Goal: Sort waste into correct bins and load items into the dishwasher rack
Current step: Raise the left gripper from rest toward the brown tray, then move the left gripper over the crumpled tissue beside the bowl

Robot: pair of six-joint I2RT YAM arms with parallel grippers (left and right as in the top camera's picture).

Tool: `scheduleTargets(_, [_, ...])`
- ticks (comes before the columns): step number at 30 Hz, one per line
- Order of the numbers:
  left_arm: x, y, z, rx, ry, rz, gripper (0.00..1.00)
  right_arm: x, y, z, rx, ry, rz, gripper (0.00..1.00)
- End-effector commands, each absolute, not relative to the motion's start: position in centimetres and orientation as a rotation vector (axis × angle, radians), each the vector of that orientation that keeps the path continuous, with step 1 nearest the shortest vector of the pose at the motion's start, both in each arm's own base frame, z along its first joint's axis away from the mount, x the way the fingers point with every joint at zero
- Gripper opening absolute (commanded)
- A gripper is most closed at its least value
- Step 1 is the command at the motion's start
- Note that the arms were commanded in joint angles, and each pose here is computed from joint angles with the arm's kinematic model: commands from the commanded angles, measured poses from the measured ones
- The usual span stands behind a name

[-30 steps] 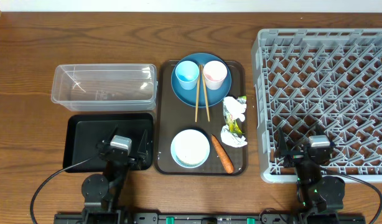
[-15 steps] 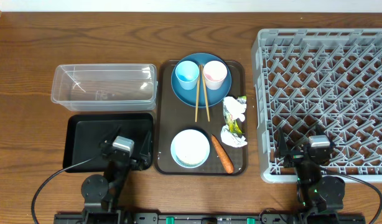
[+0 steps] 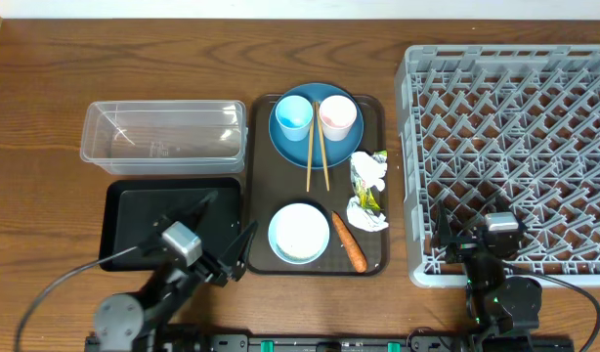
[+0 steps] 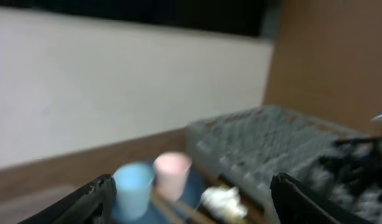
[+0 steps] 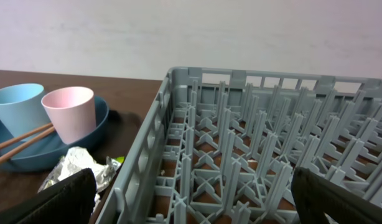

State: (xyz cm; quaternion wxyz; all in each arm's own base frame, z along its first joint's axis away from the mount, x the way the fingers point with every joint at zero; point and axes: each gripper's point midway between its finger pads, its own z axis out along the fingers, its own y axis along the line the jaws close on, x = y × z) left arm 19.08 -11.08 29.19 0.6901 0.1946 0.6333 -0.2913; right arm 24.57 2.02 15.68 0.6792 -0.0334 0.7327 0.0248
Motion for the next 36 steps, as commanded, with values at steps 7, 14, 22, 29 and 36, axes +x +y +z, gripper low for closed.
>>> scheduleTargets(7, [20.3, -13.3, 35.7, 0.450, 1.677, -0.920, 0.82, 24.6, 1.5, 15.5, -0.067, 1.652, 0.031, 0.99])
scheduleTargets(14, [22.6, -15.1, 34.6, 0.403, 1.956, -1.092, 0.98, 24.6, 1.5, 15.5, -0.067, 1.652, 0.031, 0.99])
scheduleTargets(22, [24.5, -16.8, 31.7, 0.382, 2.084, -1.184, 0.98, 24.6, 1.5, 15.5, -0.068, 1.652, 0.031, 0.99])
scheduleTargets(29, [25.5, -17.9, 28.9, 0.211, 2.249, -1.153, 0.98, 24.6, 1.5, 15.5, -0.068, 1.652, 0.031, 0.99])
scheduleTargets(36, [26.0, -19.8, 26.8, 0.073, 2.325, -0.909, 0.98, 24.6, 1.5, 15.5, -0.067, 1.652, 0.031, 0.99])
